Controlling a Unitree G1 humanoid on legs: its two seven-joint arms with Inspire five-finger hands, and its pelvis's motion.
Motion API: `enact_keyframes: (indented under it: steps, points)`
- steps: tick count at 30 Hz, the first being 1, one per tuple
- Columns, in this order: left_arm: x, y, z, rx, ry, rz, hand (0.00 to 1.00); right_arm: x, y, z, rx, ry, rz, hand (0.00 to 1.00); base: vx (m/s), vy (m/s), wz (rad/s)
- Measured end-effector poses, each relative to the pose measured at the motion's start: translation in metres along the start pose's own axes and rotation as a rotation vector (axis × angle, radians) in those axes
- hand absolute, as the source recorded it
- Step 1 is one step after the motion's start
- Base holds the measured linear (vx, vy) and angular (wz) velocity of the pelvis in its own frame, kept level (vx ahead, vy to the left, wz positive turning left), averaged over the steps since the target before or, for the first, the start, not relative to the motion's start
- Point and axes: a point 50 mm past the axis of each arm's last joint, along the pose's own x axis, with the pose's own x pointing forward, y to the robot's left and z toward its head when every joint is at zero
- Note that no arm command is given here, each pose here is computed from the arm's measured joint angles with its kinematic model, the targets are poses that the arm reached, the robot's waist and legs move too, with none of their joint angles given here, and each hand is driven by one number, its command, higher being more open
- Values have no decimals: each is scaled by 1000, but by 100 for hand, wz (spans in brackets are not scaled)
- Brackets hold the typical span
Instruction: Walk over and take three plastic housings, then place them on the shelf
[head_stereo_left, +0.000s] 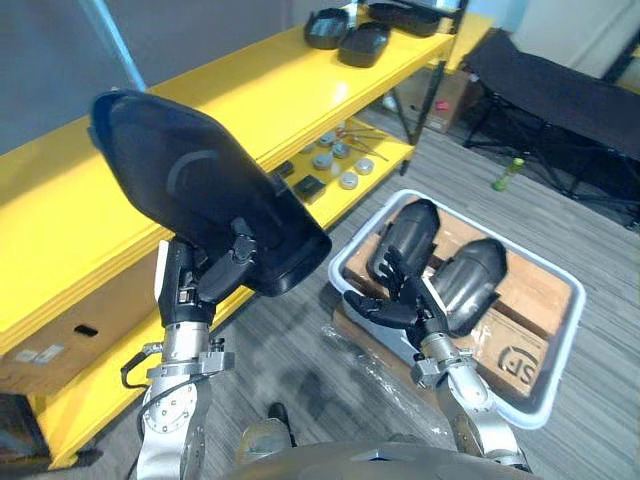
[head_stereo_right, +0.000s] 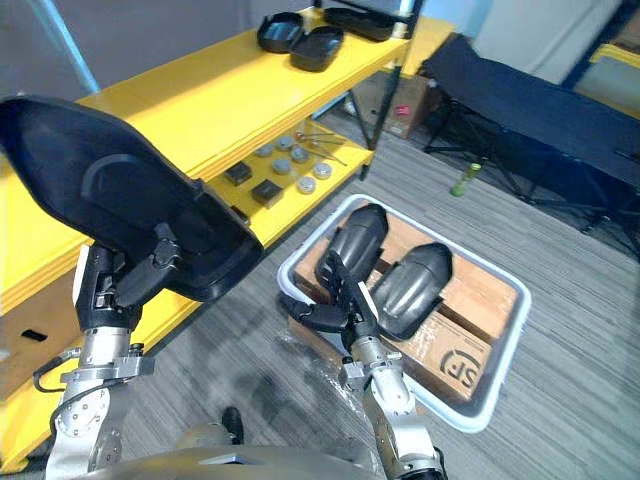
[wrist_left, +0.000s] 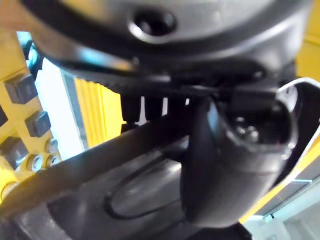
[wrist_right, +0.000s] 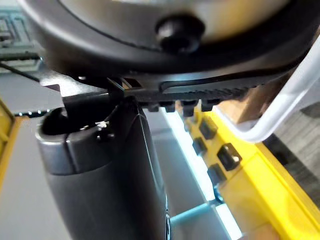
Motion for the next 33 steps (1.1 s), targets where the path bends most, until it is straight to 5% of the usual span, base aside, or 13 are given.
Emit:
enact_keyframes:
  steps: [16,33]
  points:
    - [4,-9,2,-131,-37,52,0,4,0,18,-69,-124,107,100,-20,-29,6]
    - [-4,35,16,-40,-118,356,0,24,34,35,5,-243,52,100,100,137,35]
